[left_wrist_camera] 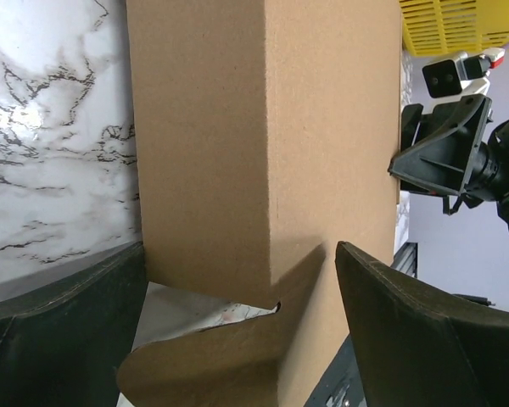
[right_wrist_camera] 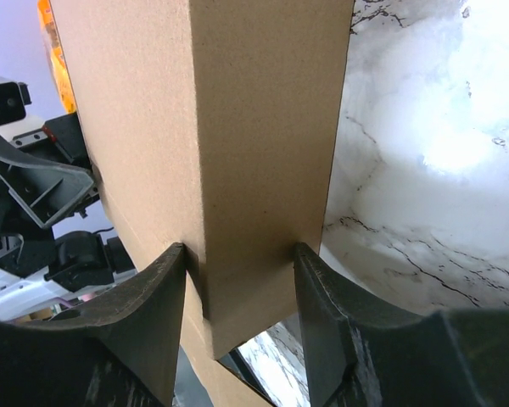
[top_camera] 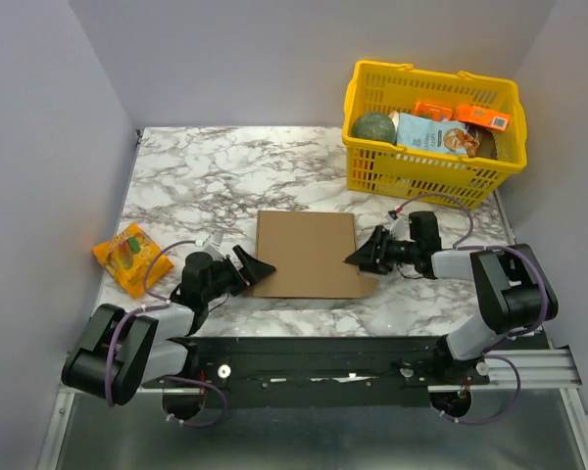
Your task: Fold the paper box
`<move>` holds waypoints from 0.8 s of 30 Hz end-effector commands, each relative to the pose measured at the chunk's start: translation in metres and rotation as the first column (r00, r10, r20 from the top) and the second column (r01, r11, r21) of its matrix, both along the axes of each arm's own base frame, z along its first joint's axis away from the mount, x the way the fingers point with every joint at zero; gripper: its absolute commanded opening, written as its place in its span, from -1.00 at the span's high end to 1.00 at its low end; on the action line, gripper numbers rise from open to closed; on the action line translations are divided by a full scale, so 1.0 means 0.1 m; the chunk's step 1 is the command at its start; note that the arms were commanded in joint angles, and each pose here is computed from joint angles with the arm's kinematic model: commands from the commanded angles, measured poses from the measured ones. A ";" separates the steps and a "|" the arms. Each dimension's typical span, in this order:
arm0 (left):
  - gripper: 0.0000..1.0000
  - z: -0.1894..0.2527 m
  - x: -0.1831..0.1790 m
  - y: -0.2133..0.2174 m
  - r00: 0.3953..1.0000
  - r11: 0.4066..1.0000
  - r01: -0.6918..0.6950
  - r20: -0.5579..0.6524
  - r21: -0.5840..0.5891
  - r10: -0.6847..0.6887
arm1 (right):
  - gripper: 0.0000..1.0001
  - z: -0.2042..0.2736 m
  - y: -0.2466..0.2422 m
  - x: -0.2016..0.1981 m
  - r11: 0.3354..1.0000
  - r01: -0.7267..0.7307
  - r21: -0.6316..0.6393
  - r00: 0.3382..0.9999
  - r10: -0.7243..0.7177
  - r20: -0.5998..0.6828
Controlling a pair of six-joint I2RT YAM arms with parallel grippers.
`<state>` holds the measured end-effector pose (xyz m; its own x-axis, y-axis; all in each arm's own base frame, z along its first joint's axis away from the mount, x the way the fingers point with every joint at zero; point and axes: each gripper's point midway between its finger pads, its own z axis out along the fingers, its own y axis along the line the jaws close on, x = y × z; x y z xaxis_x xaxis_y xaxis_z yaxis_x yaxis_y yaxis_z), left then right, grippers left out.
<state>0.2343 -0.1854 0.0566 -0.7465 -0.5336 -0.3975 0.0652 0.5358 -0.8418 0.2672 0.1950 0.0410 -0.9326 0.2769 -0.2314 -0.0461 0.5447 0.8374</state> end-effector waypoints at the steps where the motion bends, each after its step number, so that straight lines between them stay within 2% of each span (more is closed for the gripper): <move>1: -0.90 0.17 0.05 -0.07 0.997 0.999 0.041 0.063 -0.034 -0.039 | 0.46 -0.55 -0.28 -0.32 0.982 0.059 -0.182 0.980 -0.091 -0.178; 3: -0.85 0.18 0.05 -0.08 0.997 0.998 0.046 0.068 -0.039 -0.043 | 0.46 -0.55 -0.27 -0.32 0.982 0.055 -0.180 0.980 -0.088 -0.177; 6: -0.60 0.26 0.08 -0.11 0.995 0.997 0.051 0.093 -0.065 -0.045 | 0.46 -0.55 -0.27 -0.32 0.982 0.052 -0.180 0.981 -0.084 -0.174; 10: -0.18 0.34 0.12 -0.15 0.992 0.995 0.064 0.111 -0.078 -0.055 | 0.42 -0.50 -0.26 -0.31 0.985 0.045 -0.168 0.987 -0.069 -0.144; 11: -0.14 0.37 0.12 -0.16 0.992 0.994 0.069 0.108 -0.088 -0.059 | 0.39 -0.48 -0.25 -0.30 0.985 0.042 -0.166 0.989 -0.065 -0.132; 14: -0.04 0.42 0.14 -0.18 0.993 0.991 0.071 0.103 -0.111 -0.060 | 0.08 -0.28 -0.24 -0.23 0.987 0.033 -0.159 0.999 -0.039 -0.033; 15: -0.03 0.47 0.12 -0.20 0.992 0.988 0.085 0.099 -0.126 -0.073 | -0.24 -0.21 -0.24 -0.20 0.985 0.019 -0.169 1.000 -0.017 0.014; 18: 0.03 0.56 0.13 -0.23 0.991 0.986 0.102 0.095 -0.133 -0.090 | -0.65 0.10 -0.21 -0.11 0.974 0.003 -0.227 0.985 0.036 0.169; 19: 0.04 0.58 0.13 -0.23 0.991 0.986 0.104 0.092 -0.133 -0.093 | -0.69 0.14 -0.19 -0.13 0.963 -0.003 -0.271 0.979 0.058 0.196; 20: 0.07 0.59 0.14 -0.23 0.992 0.986 0.102 0.090 -0.128 -0.091 | -0.73 0.38 -0.15 -0.04 0.959 0.015 -0.284 0.951 0.075 0.301; 22: 0.11 0.65 0.15 -0.23 0.992 0.988 0.106 0.083 -0.115 -0.097 | -0.82 0.45 -0.06 -0.10 0.922 0.011 -0.387 0.915 0.147 0.376; 24: 0.13 0.69 0.14 -0.22 0.993 0.988 0.104 0.072 -0.111 -0.096 | -0.87 0.68 0.03 -0.09 0.910 0.037 -0.414 0.858 0.184 0.480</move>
